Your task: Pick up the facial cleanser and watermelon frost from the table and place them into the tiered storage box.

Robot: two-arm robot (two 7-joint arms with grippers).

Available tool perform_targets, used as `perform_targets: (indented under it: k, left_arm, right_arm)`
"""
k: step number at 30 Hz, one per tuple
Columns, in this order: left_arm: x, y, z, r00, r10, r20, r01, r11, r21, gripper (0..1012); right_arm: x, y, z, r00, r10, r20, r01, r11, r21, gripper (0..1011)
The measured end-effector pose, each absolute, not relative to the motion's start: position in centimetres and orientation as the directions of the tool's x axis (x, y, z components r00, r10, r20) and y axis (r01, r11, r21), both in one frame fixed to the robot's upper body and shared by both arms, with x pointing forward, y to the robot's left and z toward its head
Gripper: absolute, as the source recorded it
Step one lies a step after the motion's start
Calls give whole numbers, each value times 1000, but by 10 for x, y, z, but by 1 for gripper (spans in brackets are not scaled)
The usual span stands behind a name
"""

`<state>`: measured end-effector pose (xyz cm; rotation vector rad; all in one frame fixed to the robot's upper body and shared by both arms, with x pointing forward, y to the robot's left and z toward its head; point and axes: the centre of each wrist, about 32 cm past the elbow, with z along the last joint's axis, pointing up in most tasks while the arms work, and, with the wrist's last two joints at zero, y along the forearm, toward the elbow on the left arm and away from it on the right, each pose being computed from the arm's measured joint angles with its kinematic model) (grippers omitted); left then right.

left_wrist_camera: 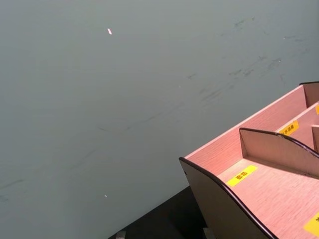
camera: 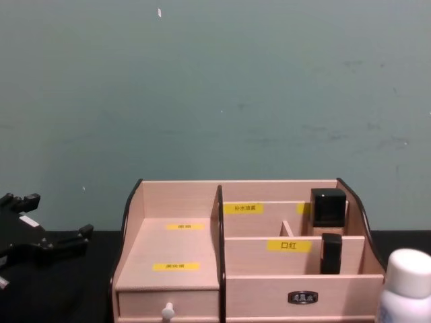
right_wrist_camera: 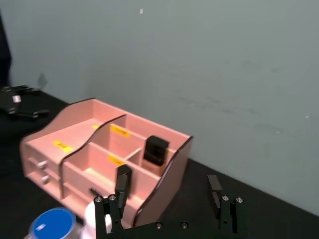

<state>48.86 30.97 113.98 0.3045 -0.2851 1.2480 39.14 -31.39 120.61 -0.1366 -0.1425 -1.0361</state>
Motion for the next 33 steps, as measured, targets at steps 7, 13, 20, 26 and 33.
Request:
perform_targets:
  k: [7, 13, 20, 26, 33]
  left_arm:
    - [489, 310, 1140, 292, 880, 374, -955, 287, 70, 1001]
    - [489, 310, 1140, 292, 880, 374, -955, 287, 70, 1001]
    - [489, 310, 1140, 292, 880, 374, -955, 287, 70, 1001]
    - [489, 310, 1140, 292, 880, 374, -955, 287, 70, 1001]
    - [489, 310, 1140, 292, 880, 374, -955, 287, 70, 1001]
  right_arm:
    - [373, -313, 1211, 539, -825, 169, 841, 536, -64, 1002]
    - [365, -313, 1209, 571, -809, 139, 820, 566, -77, 1002]
    - [363, -312, 1202, 594, -798, 100, 804, 586, -104, 1002]
    - [366, -312, 1192, 600, -797, 70, 797, 590, -129, 1002]
    - [368, -308, 1179, 610, -792, 38, 786, 598, -154, 1002]
